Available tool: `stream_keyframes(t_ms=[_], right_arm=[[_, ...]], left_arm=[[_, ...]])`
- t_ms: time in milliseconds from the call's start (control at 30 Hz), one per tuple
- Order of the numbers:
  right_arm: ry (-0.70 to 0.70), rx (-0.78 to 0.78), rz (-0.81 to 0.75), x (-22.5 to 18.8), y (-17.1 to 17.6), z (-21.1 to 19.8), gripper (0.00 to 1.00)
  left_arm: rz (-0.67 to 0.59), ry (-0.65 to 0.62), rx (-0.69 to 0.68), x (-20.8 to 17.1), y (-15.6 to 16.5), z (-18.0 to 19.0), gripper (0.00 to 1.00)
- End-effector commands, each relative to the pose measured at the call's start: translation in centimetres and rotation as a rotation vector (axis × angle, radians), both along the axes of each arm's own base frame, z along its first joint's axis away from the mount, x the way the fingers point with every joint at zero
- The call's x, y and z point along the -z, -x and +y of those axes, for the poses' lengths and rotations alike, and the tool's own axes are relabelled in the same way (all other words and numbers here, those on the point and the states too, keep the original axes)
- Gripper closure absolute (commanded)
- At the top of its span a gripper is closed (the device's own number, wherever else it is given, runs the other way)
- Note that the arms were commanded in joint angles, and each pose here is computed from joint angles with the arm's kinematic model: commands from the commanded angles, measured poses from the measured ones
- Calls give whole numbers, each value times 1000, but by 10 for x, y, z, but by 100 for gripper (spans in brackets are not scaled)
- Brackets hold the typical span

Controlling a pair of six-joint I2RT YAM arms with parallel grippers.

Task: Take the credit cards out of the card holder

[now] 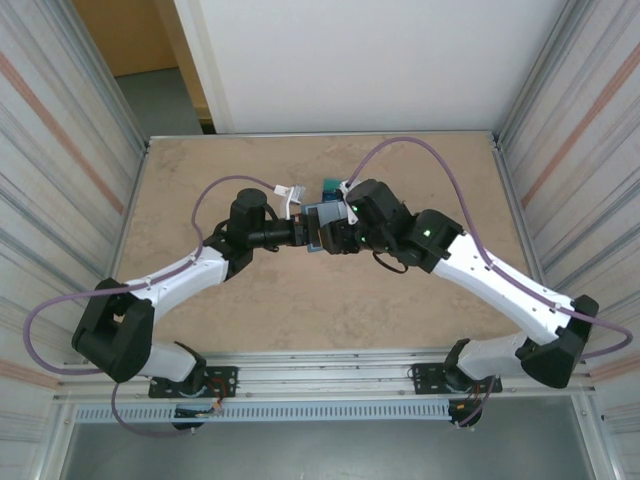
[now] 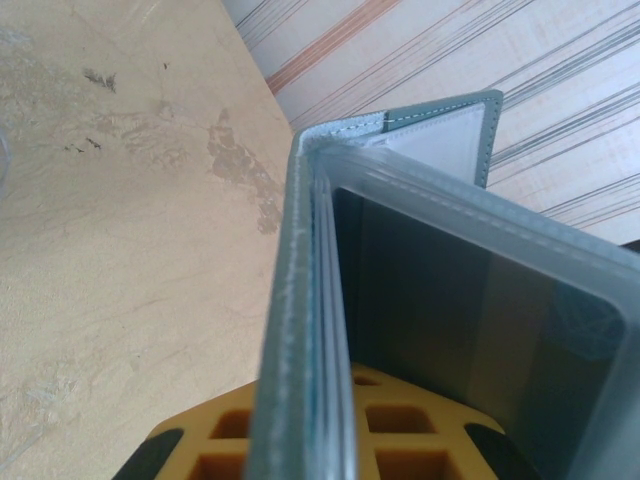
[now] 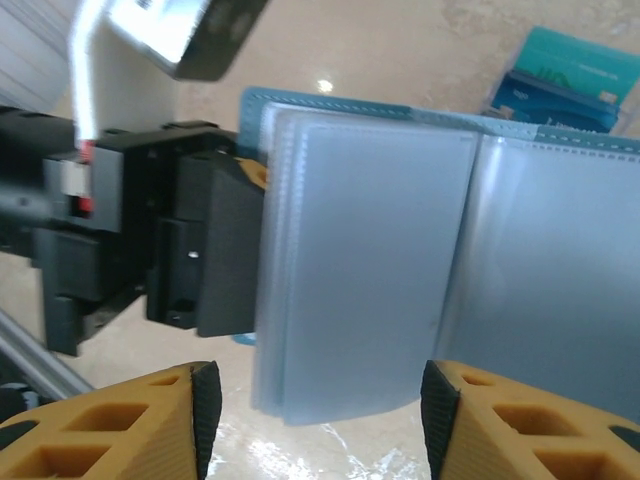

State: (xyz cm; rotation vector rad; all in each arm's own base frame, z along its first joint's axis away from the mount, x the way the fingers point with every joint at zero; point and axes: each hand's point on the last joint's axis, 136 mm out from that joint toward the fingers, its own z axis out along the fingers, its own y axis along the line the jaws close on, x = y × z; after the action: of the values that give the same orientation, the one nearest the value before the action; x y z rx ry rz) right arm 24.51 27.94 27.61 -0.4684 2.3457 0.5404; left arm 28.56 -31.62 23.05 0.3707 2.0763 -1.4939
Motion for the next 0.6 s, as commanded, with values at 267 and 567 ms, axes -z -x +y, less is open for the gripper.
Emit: stream_keyframes(t_ms=[267,567], right_arm=[[9,44,8,6,-20,-10,42],[-31,-5,22,5,-14,0,40]], left_arm=[[-44,48,25,-16,1,-2,100],[-39,48,21,-15,0,-2,100]])
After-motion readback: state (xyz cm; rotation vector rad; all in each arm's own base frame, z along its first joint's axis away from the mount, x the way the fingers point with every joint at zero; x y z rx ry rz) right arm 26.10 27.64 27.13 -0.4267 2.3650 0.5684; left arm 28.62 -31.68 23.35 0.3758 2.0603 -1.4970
